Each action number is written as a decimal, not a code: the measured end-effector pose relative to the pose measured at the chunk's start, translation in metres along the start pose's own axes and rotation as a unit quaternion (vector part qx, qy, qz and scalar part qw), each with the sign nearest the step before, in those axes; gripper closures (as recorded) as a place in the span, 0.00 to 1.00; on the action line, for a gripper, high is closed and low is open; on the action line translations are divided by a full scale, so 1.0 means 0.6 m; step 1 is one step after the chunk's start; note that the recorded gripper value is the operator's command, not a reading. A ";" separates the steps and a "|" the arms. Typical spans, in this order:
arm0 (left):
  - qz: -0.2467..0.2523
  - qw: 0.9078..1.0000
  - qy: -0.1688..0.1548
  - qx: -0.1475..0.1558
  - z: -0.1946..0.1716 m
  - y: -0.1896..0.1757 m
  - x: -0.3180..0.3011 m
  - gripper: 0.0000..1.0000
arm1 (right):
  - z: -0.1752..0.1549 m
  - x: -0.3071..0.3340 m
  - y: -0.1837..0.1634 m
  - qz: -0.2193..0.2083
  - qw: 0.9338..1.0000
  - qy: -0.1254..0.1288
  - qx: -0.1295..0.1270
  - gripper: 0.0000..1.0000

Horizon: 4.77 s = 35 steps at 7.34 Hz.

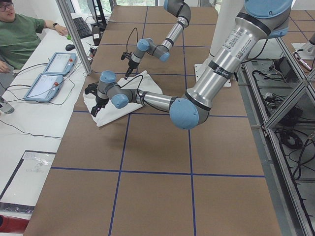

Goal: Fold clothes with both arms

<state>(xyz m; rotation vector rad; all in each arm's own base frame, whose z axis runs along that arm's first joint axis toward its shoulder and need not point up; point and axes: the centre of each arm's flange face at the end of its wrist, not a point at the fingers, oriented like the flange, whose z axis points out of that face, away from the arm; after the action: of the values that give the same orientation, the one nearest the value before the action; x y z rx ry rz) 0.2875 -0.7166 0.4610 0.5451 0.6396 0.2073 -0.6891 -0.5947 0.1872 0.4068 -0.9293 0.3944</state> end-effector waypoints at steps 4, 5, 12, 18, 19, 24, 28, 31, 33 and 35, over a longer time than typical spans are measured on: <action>-0.001 1.000 -0.001 -0.001 0.001 0.004 -0.003 0.00 | 0.001 -0.001 0.006 -0.022 1.000 0.001 -0.001 1.00; -0.001 1.000 -0.001 -0.001 0.001 0.005 -0.003 0.00 | 0.002 0.000 0.007 -0.030 1.000 0.002 -0.002 1.00; -0.001 1.000 -0.001 -0.002 0.002 0.005 -0.003 0.00 | -0.055 0.029 -0.067 -0.087 0.995 0.035 -0.041 1.00; 0.000 1.000 0.021 -0.010 0.001 0.008 0.007 0.00 | -0.241 0.253 0.150 -0.117 0.991 0.038 -0.061 1.00; 0.000 1.000 0.022 -0.010 0.001 0.008 0.007 0.00 | -0.256 0.280 0.191 -0.122 0.990 0.042 -0.057 1.00; 0.001 0.999 0.029 -0.014 0.001 0.011 0.008 0.00 | -0.262 0.284 0.189 -0.119 0.990 0.045 -0.062 0.00; 0.001 0.999 0.036 -0.016 0.004 0.018 0.007 0.00 | -0.219 0.166 0.141 -0.125 0.981 0.079 -0.124 0.07; 0.001 0.999 0.036 -0.016 0.004 0.020 0.005 0.00 | -0.209 0.191 0.160 -0.175 0.965 0.113 -0.160 0.11; 0.001 0.999 0.036 -0.015 0.004 0.021 0.005 0.00 | -0.206 0.191 0.188 -0.187 0.961 0.116 -0.168 0.11; 0.001 0.999 0.036 -0.014 0.004 0.021 0.005 0.00 | -0.204 0.186 0.211 -0.193 0.959 0.116 -0.174 0.11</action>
<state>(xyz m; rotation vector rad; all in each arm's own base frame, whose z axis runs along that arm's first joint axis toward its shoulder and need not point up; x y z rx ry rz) 0.2911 -0.7061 0.4676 0.5126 0.7052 0.2391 -0.6072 -0.4089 0.2353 0.2047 -0.6519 -0.0806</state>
